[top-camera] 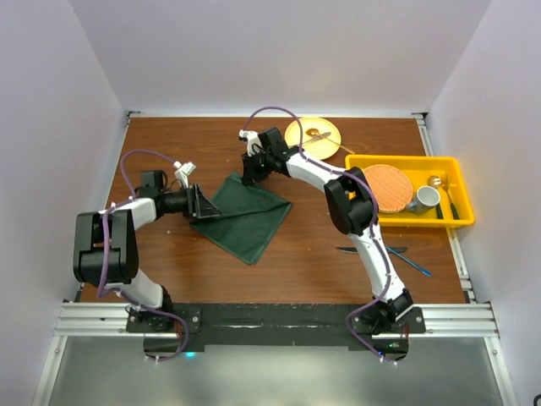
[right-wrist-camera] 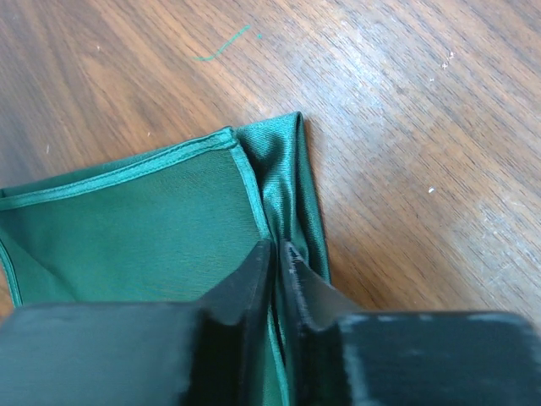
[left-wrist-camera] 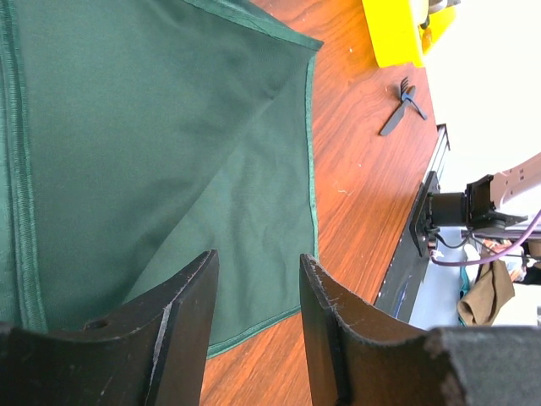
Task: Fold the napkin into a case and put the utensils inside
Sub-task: Smooth out the upper triangle-folded napkin at the center of the board.
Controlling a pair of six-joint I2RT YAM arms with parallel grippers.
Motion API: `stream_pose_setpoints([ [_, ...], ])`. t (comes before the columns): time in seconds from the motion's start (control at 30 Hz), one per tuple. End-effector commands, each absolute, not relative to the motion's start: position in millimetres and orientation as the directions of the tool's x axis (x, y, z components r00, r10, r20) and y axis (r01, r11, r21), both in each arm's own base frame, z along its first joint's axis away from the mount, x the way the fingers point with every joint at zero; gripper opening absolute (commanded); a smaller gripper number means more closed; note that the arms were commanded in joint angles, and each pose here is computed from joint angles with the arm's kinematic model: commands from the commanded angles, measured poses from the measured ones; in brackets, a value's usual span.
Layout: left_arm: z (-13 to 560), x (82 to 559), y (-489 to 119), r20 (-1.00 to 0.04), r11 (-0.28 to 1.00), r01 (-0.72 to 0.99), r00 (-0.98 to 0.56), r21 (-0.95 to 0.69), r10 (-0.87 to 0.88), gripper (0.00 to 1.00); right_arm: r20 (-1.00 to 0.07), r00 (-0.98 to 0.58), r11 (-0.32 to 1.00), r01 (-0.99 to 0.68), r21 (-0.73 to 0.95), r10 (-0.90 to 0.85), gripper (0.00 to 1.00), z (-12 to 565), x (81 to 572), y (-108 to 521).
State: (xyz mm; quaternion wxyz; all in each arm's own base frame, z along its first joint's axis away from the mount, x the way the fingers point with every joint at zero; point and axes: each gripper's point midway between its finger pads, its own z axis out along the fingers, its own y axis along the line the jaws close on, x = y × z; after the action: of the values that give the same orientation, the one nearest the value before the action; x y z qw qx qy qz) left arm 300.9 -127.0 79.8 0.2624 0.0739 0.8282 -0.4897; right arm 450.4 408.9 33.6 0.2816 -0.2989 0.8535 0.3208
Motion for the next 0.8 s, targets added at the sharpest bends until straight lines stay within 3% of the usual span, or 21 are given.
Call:
stream_pose_setpoints([
  [0.0,89,315,-118,-0.543,0.517,0.396,-0.823,-0.759,-0.167,0.48,-0.736,-0.605,0.592,-0.726,0.351,-0.306,0.03,77,455,412],
  [0.33,88,315,-116,-0.545,0.525,0.391,-0.821,-0.756,-0.173,0.48,-0.747,-0.594,0.603,-0.724,0.335,-0.298,0.00,89,458,404],
  [0.4,88,316,-117,-0.544,0.526,0.390,-0.821,-0.756,-0.174,0.49,-0.748,-0.592,0.600,-0.726,0.335,-0.299,0.18,91,457,404],
  [0.43,87,316,-117,-0.542,0.525,0.387,-0.822,-0.758,-0.175,0.49,-0.750,-0.590,0.597,-0.729,0.335,-0.299,0.21,92,457,404],
  [0.67,87,316,-116,-0.537,0.526,0.381,-0.825,-0.760,-0.178,0.49,-0.748,-0.590,0.587,-0.735,0.340,-0.304,0.16,93,455,407],
  [0.77,87,316,-117,-0.537,0.526,0.382,-0.825,-0.760,-0.177,0.49,-0.744,-0.592,0.590,-0.733,0.339,-0.308,0.20,92,457,406],
])
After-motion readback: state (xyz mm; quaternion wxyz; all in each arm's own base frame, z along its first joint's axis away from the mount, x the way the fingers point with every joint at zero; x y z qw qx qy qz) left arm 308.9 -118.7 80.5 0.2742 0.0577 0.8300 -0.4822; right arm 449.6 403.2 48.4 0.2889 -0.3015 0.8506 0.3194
